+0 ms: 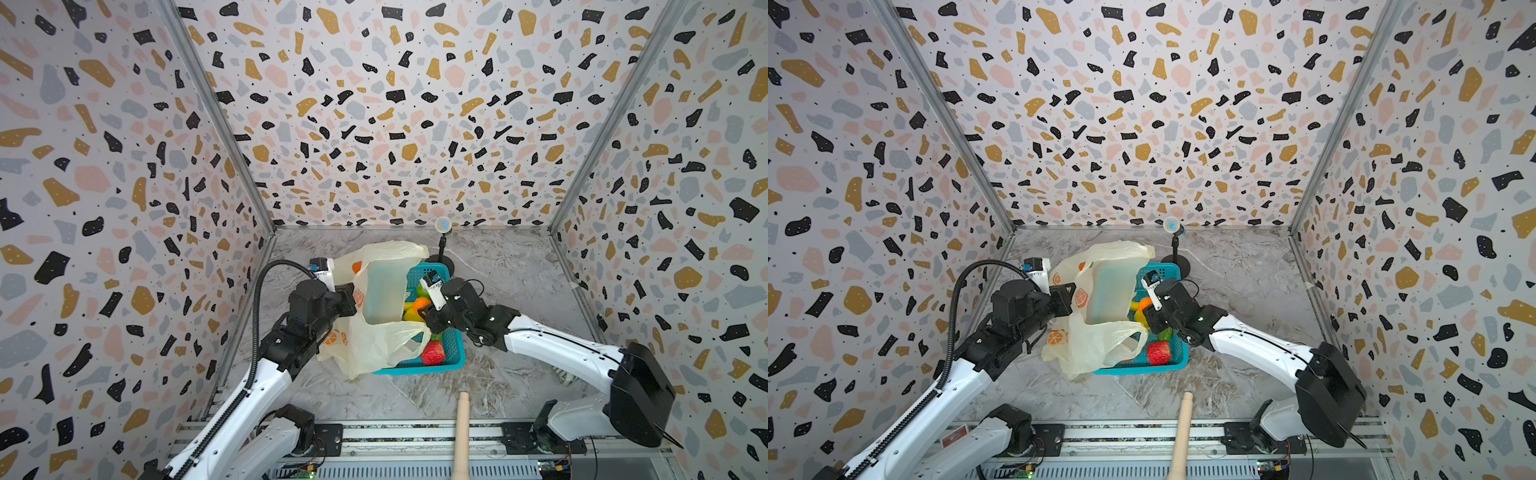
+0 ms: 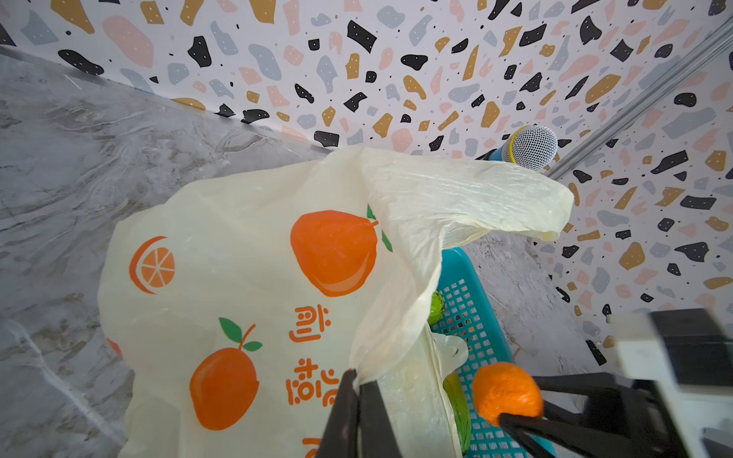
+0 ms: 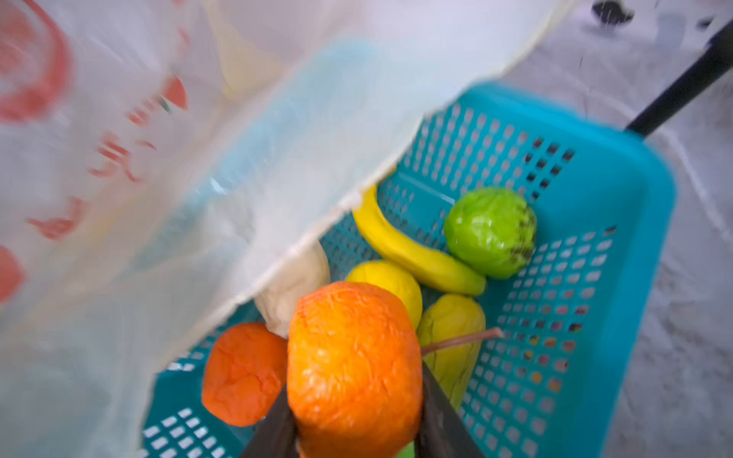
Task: Place the fruits into the plastic bag
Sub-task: 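Grasp the small orange fruit in the teal basket with the right gripper, then move the orange fruit into the held bag and open the right gripper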
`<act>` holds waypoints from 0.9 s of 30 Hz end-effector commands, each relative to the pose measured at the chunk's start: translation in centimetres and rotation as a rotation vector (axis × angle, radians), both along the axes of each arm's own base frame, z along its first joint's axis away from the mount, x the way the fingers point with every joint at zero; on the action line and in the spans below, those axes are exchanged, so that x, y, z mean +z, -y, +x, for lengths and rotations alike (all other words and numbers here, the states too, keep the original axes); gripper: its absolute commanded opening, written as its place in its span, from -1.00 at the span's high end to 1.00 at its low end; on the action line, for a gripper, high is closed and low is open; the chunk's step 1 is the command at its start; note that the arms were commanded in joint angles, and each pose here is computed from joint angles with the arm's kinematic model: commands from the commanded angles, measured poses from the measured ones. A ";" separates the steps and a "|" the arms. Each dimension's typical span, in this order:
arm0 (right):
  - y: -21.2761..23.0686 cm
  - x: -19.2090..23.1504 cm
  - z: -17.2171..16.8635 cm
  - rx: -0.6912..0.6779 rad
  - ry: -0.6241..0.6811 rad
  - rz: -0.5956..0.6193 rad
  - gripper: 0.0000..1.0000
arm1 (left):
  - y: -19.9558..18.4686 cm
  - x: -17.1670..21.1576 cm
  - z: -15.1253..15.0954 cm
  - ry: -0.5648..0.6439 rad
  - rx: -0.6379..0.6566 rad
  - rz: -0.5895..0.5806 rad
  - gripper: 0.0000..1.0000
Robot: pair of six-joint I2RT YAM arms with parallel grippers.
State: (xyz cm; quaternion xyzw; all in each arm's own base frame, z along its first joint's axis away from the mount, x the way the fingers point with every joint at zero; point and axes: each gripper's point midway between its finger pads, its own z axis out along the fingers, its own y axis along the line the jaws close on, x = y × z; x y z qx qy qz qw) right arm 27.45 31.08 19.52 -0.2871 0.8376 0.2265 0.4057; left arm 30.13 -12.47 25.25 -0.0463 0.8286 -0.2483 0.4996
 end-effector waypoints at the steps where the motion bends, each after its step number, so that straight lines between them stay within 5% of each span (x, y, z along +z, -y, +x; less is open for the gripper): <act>1: -2.1 4.3 -0.3 0.099 0.085 0.103 0.33 | 0.0 1.6 0.1 0.059 0.002 -0.041 1.00; 11: -11.1 6.1 -0.8 0.342 0.112 0.146 0.31 | 0.7 3.5 -0.9 0.097 -0.034 -0.144 1.00; 23: -19.9 1.6 -2.7 0.510 0.007 0.088 0.22 | -0.2 4.3 -1.1 0.135 0.036 -0.276 1.00; 25: -20.3 0.7 -3.1 0.519 -0.017 0.075 0.13 | -0.3 4.4 -1.2 0.144 0.045 -0.293 1.00; 27: -20.1 0.0 -3.2 0.504 -0.030 0.065 -0.18 | -0.6 4.6 -1.2 0.153 0.058 -0.303 1.00</act>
